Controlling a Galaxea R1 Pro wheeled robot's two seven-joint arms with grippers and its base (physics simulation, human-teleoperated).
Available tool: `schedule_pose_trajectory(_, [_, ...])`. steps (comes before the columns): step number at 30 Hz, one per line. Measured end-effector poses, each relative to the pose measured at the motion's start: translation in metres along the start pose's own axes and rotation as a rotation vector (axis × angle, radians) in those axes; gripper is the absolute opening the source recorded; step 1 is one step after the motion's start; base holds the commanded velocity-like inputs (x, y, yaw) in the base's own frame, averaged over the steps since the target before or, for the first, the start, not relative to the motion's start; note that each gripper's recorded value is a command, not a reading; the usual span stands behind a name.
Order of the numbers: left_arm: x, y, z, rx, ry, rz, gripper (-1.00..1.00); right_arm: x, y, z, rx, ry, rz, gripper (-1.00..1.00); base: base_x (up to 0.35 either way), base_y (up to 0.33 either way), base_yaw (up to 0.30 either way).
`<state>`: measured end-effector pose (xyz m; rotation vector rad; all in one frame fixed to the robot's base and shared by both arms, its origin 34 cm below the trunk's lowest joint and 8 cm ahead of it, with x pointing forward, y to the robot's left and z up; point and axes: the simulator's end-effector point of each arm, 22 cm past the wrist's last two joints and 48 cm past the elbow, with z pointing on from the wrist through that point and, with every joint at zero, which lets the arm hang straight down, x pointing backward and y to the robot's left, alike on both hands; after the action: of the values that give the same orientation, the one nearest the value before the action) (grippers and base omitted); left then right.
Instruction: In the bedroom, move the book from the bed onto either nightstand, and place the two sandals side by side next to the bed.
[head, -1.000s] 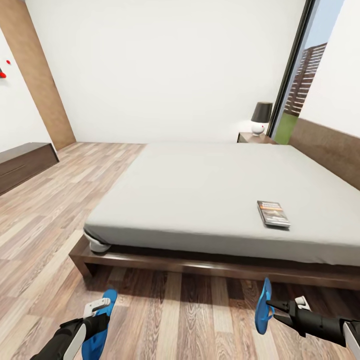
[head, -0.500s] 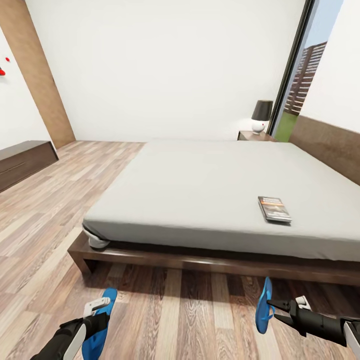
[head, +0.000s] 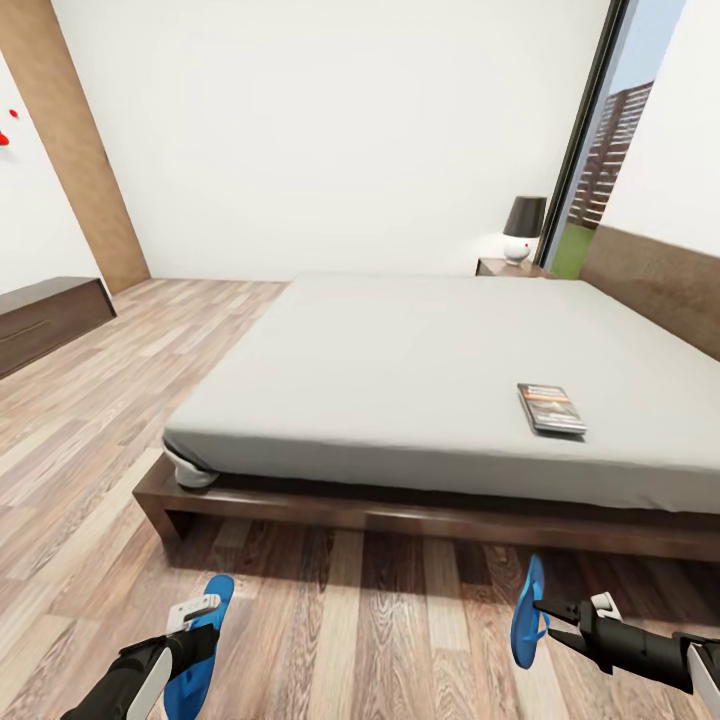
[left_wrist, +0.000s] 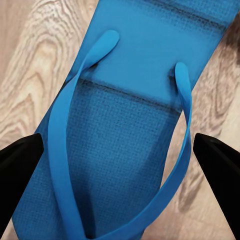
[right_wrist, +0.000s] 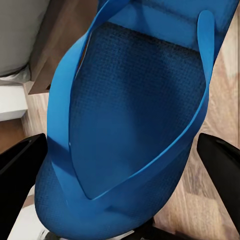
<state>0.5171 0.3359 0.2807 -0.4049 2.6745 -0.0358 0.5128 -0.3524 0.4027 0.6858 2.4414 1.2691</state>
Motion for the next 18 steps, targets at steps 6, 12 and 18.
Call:
schedule_pose_trajectory(6, [0.008, 0.002, 0.011, 0.0, 0.0, 0.0, -1.0, 0.003, -0.012, 0.006, 0.001, 0.0, -0.001, -1.0, 0.0, 0.0, 0.0])
schedule_pose_trajectory(12, [0.017, 0.004, 0.021, 0.0, -0.001, 0.0, -1.0, 0.007, -0.024, 0.012, 0.002, 0.0, -0.001, -1.0, 0.0, 0.0, 0.0])
schedule_pose_trajectory(18, [0.025, 0.007, 0.032, 0.0, -0.001, -0.001, -1.0, 0.011, -0.037, 0.018, 0.002, -0.001, -0.002, -1.0, 0.0, 0.0, 0.0])
